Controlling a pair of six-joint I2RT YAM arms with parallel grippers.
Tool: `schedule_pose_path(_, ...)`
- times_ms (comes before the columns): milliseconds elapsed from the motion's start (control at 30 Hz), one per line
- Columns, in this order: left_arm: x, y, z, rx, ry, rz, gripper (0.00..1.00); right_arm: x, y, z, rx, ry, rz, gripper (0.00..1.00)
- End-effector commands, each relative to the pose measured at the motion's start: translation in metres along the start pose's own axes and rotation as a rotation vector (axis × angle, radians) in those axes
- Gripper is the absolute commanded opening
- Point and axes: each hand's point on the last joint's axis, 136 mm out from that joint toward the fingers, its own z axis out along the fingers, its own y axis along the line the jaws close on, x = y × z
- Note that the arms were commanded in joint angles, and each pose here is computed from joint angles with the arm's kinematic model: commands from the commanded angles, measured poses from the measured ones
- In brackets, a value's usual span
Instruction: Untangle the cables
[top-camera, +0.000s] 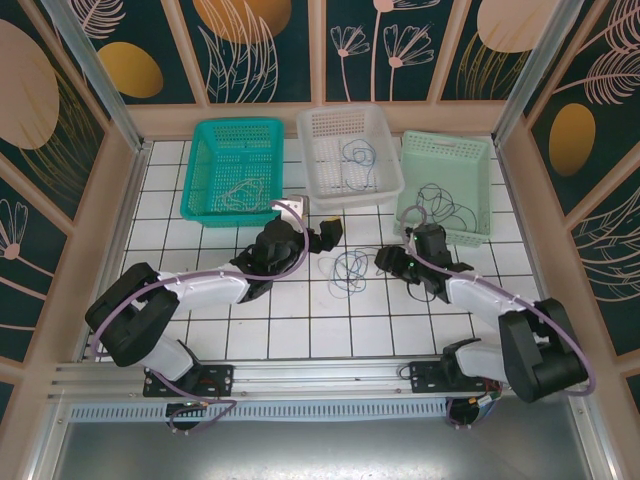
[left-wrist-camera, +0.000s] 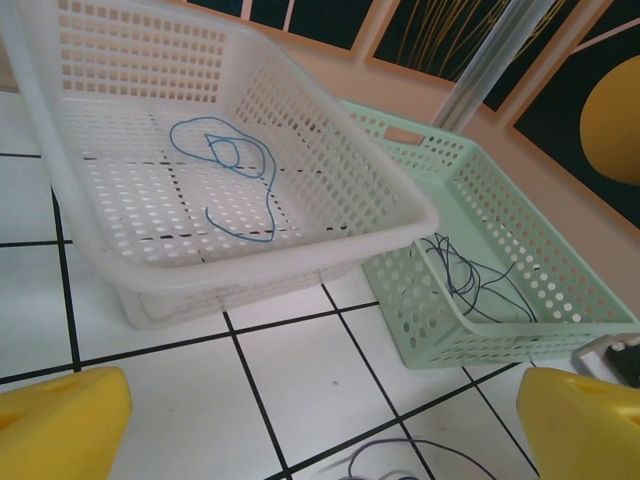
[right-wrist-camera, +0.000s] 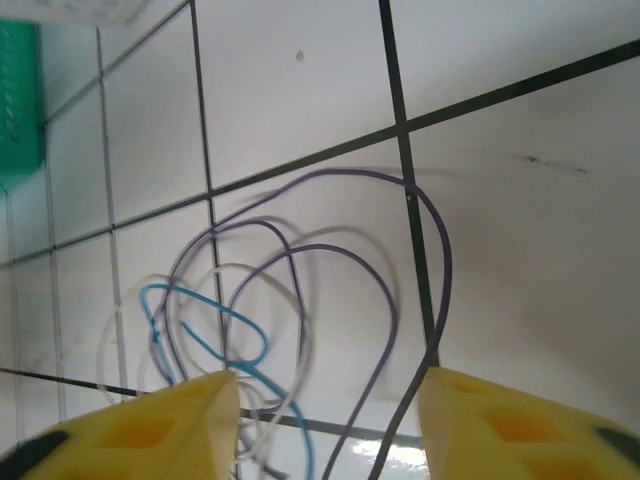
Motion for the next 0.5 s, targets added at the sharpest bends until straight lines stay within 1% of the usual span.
schedule_pose_path(0, -0.003, -0.002, 0.0, 0.023, -0.017, -0.028, 0.99, -0.003, 0.004, 0.008, -0.004, -0.012, -0.014, 0.31)
schedule_pose_path(33, -0.003, -0.002, -0.001, 0.022, -0.016, -0.025, 0.99, -0.004, 0.006, 0.009, -0.002, -0.014, -0.026, 0.2)
schedule_pose_path(67, -0.004, -0.001, -0.001, 0.018, -0.018, -0.024, 0.99, -0.006, 0.008, 0.007, -0.001, -0.021, -0.046, 0.12)
schedule_pose_path(133, -0.004, -0.001, -0.002, 0.013, -0.017, -0.018, 0.99, -0.011, 0.011, 0.002, 0.012, -0.045, -0.076, 0.0)
schedule_pose_path(233, -0.003, 0.0, -0.003, 0.01, -0.014, -0.008, 0.99, -0.022, 0.017, -0.015, 0.024, -0.114, -0.121, 0.0)
schedule_pose_path(300, -0.002, -0.003, -0.002, 0.028, -0.004, 0.005, 0.99, -0.029, 0.027, -0.031, -0.002, -0.171, -0.159, 0.0)
schedule_pose_path(367, -0.001, -0.016, -0.001, 0.089, 0.015, 0.031, 0.99, -0.037, 0.042, -0.049, -0.049, -0.236, -0.214, 0.0)
schedule_pose_path(467, -0.003, -0.035, 0.001, 0.181, 0.032, 0.052, 0.99, -0.041, 0.068, -0.074, -0.143, -0.297, -0.304, 0.0)
